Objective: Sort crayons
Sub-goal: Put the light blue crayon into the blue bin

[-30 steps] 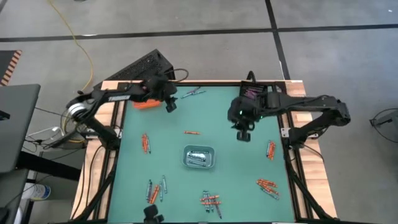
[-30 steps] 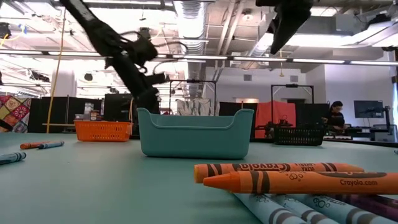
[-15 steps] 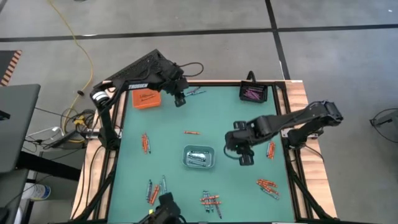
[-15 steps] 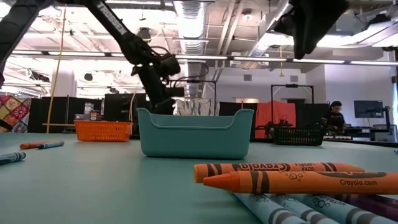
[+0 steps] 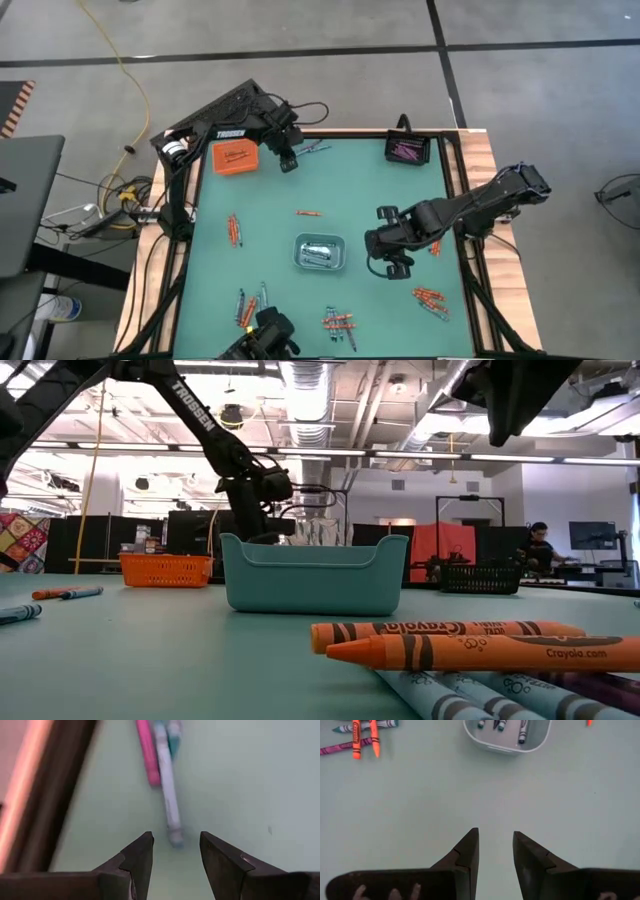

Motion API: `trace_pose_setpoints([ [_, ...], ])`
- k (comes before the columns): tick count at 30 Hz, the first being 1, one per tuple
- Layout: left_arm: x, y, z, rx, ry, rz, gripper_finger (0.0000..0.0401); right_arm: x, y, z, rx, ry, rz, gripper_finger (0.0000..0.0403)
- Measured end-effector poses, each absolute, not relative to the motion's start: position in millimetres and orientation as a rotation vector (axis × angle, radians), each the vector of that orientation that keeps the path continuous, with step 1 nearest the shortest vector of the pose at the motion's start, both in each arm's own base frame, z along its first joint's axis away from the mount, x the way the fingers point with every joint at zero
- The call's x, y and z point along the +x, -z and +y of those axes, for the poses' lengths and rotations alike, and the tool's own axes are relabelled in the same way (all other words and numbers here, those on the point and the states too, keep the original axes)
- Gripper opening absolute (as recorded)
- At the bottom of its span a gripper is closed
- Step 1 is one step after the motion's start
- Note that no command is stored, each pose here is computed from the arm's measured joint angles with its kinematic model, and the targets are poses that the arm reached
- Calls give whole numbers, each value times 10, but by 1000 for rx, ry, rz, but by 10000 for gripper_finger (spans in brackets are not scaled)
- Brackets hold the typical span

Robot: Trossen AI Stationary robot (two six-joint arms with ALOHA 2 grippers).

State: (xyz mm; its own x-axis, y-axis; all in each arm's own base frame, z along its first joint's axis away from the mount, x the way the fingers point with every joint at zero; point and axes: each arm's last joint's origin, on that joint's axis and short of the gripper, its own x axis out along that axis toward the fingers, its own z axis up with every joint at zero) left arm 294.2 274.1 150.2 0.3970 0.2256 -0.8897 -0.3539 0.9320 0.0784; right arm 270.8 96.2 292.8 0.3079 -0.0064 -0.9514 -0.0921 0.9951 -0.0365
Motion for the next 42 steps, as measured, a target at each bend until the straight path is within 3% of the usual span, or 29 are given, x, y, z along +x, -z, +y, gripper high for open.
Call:
trace_pose_setpoints([
  [7, 3053, -1376, 2767, -139, -344, 1222, 141, 2734, -2937, 968, -82, -58, 1229, 114],
  [15, 3145, -1420, 2810, -122, -350, 1212, 58, 2732, -2940, 996, -62, -52, 1221, 114],
  [23, 3167, -1438, 2823, -104, -304, 1198, 11, 2730, -2941, 1013, -65, -58, 1217, 114],
  [35, 3154, -1459, 2793, -100, -289, 1220, 2, 2730, -2941, 1012, -60, -55, 1217, 114],
  [42, 3176, -1708, 2632, -60, -236, 1197, 0, 2737, -2944, 989, -108, 15, 1192, 114],
])
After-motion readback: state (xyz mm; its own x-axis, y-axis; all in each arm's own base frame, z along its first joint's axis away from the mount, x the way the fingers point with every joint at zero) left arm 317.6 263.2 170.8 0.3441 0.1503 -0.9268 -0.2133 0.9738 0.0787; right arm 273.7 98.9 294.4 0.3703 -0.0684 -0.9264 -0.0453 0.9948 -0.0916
